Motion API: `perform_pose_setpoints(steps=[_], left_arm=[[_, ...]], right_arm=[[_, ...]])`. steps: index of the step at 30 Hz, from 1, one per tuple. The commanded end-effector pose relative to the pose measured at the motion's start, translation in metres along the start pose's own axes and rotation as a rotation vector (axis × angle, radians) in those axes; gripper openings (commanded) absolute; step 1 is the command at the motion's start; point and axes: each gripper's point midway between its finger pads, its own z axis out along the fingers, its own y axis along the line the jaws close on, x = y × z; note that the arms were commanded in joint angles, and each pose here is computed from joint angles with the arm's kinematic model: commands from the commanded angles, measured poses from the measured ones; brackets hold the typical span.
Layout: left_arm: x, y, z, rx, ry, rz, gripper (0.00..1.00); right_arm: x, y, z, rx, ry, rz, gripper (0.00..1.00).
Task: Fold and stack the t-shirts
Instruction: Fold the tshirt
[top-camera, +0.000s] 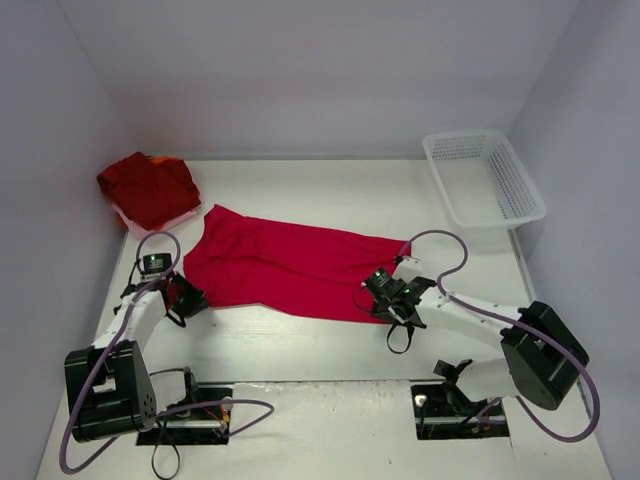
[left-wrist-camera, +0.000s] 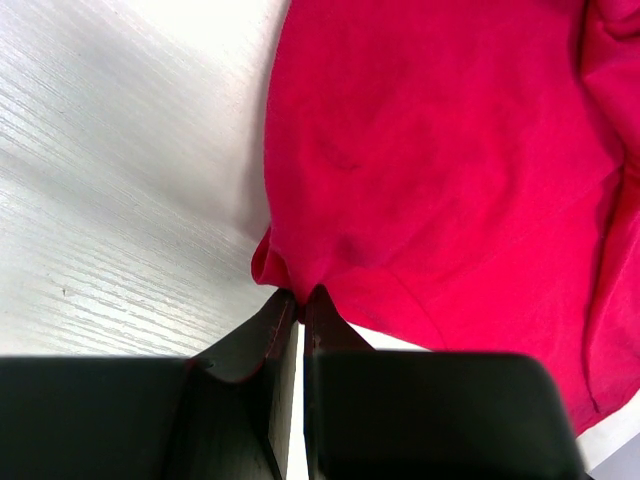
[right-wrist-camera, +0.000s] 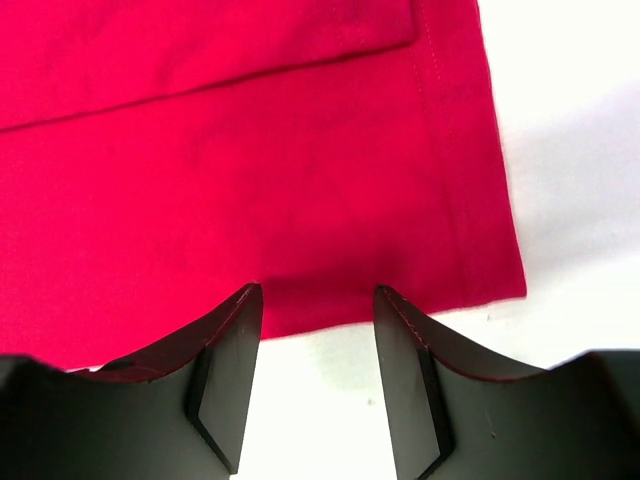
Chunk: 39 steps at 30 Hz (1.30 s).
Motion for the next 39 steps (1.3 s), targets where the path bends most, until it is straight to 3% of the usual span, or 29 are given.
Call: perform_pose_setpoints(steps=[1,25,36,39], left_arm=[[-0.011,-0.008,-0.001,0.035,-0.037,0.014,0.00],[-0.018,0.003,-0.006,0.015,-0.073,-0.029,0.00],[-0.025,0.008,-0.010,0.013,-0.101,-0.066,0.00],[-0.026,0.007,-0.011,0.018,-0.104,-0.069,0.00]], right_arm=[[-0.010,0.002,-0.017,-0.019,-0.039,0.041,0.44],[0.010,-0.005,-0.006,0.053,-0.021,0.003,0.42],[0.012,-0.001,-0.004,0.060,-0.022,-0.011,0.36],[0.013,0.001,-0.004,0.059,-0.021,-0.012,0.29]])
